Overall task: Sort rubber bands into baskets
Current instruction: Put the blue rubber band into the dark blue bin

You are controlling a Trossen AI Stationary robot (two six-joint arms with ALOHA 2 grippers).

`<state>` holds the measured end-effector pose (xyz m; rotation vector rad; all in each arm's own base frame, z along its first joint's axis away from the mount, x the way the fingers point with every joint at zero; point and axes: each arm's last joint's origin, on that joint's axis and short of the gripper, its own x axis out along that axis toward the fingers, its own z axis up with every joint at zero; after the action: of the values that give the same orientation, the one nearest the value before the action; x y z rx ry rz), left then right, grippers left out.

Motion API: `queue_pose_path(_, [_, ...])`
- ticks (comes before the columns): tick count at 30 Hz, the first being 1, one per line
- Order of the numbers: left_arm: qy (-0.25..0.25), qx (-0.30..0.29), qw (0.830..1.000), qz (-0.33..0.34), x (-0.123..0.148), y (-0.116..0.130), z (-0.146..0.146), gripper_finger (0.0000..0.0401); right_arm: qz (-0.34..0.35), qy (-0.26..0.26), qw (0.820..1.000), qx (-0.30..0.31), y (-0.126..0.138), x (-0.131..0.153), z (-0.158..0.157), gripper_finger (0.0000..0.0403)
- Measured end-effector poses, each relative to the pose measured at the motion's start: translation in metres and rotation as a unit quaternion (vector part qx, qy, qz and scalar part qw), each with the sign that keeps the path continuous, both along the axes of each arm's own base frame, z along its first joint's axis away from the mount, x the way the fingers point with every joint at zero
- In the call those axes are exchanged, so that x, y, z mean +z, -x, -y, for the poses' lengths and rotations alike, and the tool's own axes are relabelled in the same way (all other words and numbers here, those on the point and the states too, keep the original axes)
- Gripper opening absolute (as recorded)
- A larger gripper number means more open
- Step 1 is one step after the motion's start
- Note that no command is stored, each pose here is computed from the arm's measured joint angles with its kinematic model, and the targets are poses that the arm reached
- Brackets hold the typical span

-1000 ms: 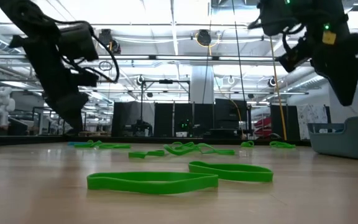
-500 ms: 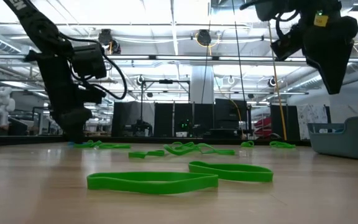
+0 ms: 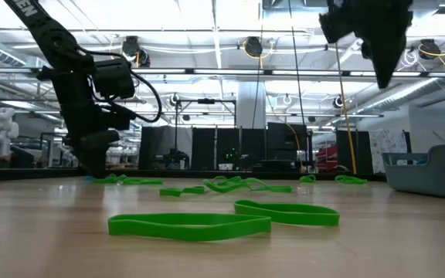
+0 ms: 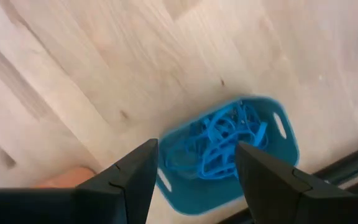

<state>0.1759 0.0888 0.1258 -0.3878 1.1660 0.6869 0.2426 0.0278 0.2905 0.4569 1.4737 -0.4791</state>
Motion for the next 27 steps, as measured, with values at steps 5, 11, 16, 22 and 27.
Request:
queue_pose_path(5, [-0.012, -0.014, 1.0, 0.004, 0.003, 0.001, 0.0, 0.0009, 0.053, 0.03, 0.998, 0.03, -0.007, 0.013, -0.008, 0.0206])
queue_pose_path(11, [-0.023, -0.036, 0.998, 0.051, 0.024, 0.006, 0.011, 0.0004, 0.16, 0.065, 0.979, 0.109, -0.026, 0.019, -0.022, 0.0205])
queue_pose_path(16, [0.004, -0.095, 0.984, 0.151, 0.05, 0.009, 0.028, 0.0003, 0.298, 0.139, 0.925, 0.191, -0.051, 0.033, -0.031, 0.0206])
queue_pose_path(22, [0.041, -0.217, 0.926, 0.307, 0.083, 0.002, 0.06, 0.0003, 0.435, 0.188, 0.829, 0.298, -0.088, 0.045, -0.043, 0.0205])
queue_pose_path(27, [0.052, -0.288, 0.876, 0.384, 0.099, -0.005, 0.085, 0.0002, 0.45, 0.222, 0.783, 0.366, -0.121, 0.022, -0.051, 0.0205])
